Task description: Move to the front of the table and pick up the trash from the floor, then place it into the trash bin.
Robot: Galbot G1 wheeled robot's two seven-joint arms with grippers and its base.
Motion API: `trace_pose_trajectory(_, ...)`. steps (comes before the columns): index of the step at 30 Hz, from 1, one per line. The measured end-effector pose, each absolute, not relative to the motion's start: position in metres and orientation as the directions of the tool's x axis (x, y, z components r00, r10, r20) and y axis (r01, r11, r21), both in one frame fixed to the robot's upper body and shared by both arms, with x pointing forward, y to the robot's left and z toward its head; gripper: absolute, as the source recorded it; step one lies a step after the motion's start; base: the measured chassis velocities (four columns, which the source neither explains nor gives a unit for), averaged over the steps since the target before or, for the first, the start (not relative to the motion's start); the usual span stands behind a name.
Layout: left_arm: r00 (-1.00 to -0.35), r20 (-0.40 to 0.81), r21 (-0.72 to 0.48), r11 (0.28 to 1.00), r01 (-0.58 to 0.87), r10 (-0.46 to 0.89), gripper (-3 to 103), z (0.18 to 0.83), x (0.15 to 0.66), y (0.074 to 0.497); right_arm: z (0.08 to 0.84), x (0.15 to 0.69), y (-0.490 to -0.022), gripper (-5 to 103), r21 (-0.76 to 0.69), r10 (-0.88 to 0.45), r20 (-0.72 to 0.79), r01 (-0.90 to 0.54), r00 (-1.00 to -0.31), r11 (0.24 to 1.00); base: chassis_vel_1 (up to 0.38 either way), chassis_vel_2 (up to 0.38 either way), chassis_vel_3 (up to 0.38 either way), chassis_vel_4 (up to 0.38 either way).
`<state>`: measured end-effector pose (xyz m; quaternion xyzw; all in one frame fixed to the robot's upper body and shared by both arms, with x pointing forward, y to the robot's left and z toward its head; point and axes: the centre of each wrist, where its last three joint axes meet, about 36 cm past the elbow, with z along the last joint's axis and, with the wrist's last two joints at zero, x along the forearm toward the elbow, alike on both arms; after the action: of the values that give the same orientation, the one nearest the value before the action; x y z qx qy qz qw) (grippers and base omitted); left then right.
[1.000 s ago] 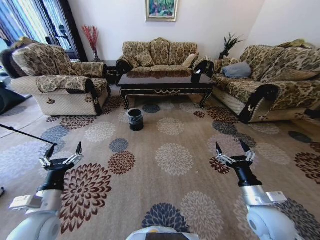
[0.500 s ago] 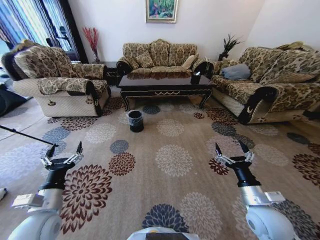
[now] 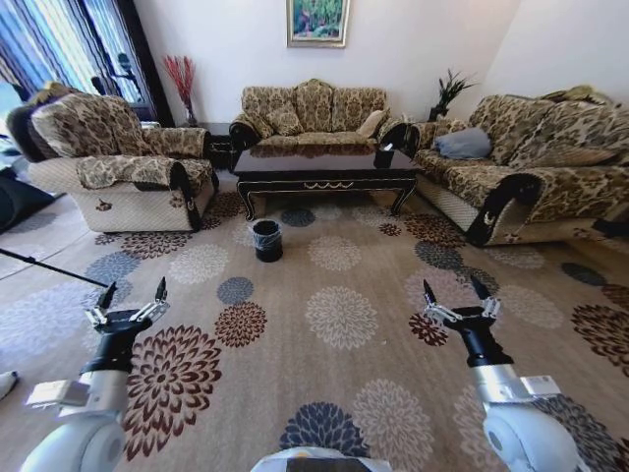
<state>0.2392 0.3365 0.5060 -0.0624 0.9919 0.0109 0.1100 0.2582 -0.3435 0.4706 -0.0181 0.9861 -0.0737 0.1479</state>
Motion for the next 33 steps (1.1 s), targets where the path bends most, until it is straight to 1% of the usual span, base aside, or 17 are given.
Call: trace_pose_trajectory(33,-0.968,-0.212,0.01,0.991,-0.136,-0.131,100,0.5022,0.2396,0.3371,0.4672,0.2613,-0.3438,100,-0.131,-0.044,-0.305,-0.004,-0.951,0.991,0.0,0.0,0.0,0.0)
